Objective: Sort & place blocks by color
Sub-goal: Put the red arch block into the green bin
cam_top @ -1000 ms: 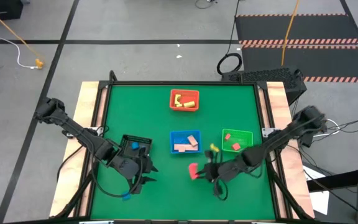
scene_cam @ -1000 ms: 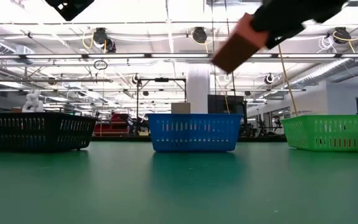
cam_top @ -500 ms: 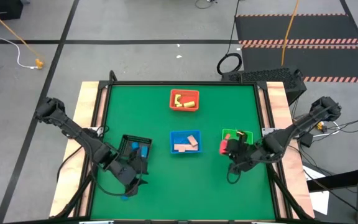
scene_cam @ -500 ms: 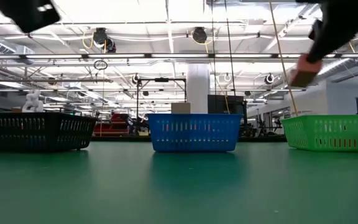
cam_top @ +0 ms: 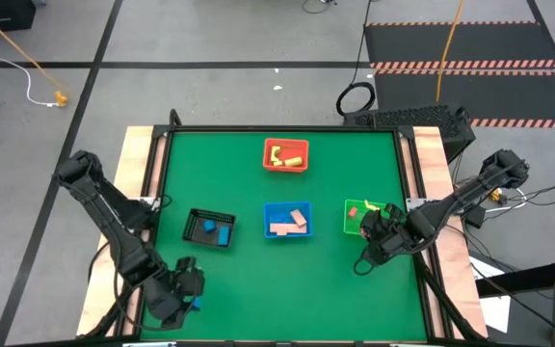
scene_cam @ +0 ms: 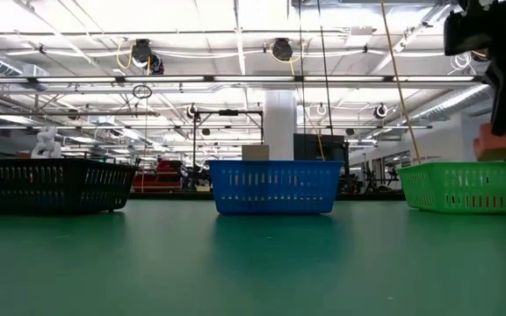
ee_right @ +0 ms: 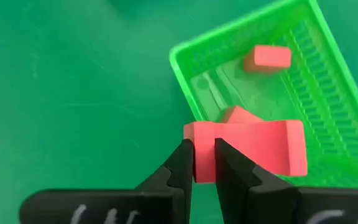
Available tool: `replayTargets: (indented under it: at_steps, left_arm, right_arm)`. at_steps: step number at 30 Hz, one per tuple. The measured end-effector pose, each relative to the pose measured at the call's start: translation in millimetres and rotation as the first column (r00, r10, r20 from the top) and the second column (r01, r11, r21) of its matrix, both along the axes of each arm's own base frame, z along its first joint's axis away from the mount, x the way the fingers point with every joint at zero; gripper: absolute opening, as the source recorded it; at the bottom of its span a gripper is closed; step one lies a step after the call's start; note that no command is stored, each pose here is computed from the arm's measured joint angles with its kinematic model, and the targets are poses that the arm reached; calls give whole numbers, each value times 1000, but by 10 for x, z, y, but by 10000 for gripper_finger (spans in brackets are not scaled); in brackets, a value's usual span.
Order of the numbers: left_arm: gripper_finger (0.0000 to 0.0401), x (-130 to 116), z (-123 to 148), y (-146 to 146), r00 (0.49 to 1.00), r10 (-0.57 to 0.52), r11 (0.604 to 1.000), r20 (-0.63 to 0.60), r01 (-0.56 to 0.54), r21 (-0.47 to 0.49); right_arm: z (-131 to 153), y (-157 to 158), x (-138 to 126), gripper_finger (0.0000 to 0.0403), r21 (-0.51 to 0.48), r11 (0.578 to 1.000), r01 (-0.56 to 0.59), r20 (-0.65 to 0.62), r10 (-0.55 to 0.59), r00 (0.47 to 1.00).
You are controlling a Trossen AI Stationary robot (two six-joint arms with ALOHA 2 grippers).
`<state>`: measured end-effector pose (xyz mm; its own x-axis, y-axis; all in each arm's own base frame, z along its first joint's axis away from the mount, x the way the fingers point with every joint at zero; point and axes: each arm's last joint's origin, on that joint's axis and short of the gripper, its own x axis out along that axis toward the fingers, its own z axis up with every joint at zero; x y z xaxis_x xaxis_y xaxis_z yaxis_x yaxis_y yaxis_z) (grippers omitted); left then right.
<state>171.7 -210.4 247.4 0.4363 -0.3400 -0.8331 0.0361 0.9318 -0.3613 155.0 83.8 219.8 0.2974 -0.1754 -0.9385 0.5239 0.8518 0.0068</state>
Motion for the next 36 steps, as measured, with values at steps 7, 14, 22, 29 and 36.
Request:
replayTargets:
  at_steps: [7,14,22,29,36]
  left_arm:
    - [184,-69,-62,-49,988,134,991,-71,-135,-16]
    - [184,-105,-116,-93,931,324,938,-171,-339,-67]
    - [184,-163,-449,-312,933,290,957,-212,-286,53]
    - [184,-181,-738,-436,927,290,954,-236,-260,148]
    - [184,-169,-872,-472,920,304,946,-246,-263,188]
  right_arm:
    - [-97,-26,-41,96,9,995,96,-14,-96,995]
    - [-97,-14,-22,177,29,993,114,7,-114,993]
    - [-78,30,52,231,69,995,78,80,-83,993]
    - [-74,39,68,251,81,994,77,95,-85,992]
    - [-71,43,73,254,86,993,77,102,-86,991]
